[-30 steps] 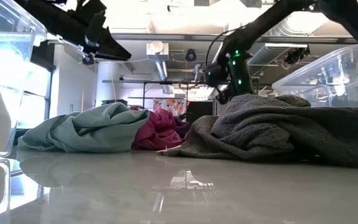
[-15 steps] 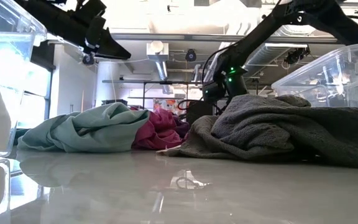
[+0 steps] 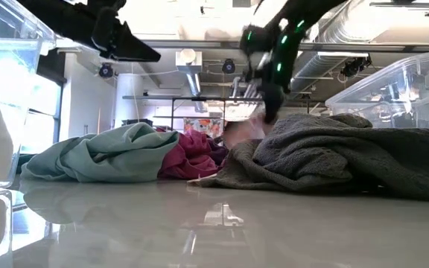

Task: Sort microfiber towel by color & place in baskets
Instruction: Put the light orange microfiber towel into the bottom transparent bin

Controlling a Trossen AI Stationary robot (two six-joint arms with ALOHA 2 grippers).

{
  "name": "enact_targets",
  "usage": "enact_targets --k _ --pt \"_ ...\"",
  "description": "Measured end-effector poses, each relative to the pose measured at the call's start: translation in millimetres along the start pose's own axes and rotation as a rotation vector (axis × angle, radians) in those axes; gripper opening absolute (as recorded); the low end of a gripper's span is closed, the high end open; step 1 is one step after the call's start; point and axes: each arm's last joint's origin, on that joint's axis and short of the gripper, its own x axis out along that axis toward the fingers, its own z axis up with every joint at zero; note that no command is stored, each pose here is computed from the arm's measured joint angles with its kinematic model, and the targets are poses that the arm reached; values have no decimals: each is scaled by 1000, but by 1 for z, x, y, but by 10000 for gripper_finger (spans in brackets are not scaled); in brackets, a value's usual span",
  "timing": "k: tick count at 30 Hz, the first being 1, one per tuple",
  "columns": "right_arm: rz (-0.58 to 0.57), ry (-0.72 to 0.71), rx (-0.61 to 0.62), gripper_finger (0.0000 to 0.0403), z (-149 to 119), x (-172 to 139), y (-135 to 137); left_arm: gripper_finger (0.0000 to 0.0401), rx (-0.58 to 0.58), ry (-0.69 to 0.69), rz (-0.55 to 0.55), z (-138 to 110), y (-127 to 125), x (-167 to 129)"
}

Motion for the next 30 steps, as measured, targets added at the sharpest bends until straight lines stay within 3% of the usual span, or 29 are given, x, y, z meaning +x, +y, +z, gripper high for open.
enact_targets --k 3,5,8,11,14,17,19,25,30 --pt "-15 -214 -58 10 -21 -23 16 133 38 -66 -11 6 -6 3" --pt "-17 -395 -26 11 -37 -31 26 133 66 -114 -16 9 -11 6" --pt "103 -690 62 11 -61 -32 44 133 99 -190 -38 13 -17 12" --pt "230 -935 46 11 -79 -28 64 133 124 -283 -107 15 -24 21" --pt "280 -1100 38 11 -88 -28 79 133 183 -394 -219 15 -33 30" --pt "309 -1129 19 11 -89 -25 91 136 307 -528 -322 18 -43 41" --pt "328 -1131 5 11 -87 -24 96 145 354 -556 -332 20 -48 51" --pt "457 -1149 -61 12 -82 -27 110 196 343 -452 -158 29 -51 86" --pt "483 -1218 -100 12 -81 -37 120 231 337 -403 -71 37 -53 97"
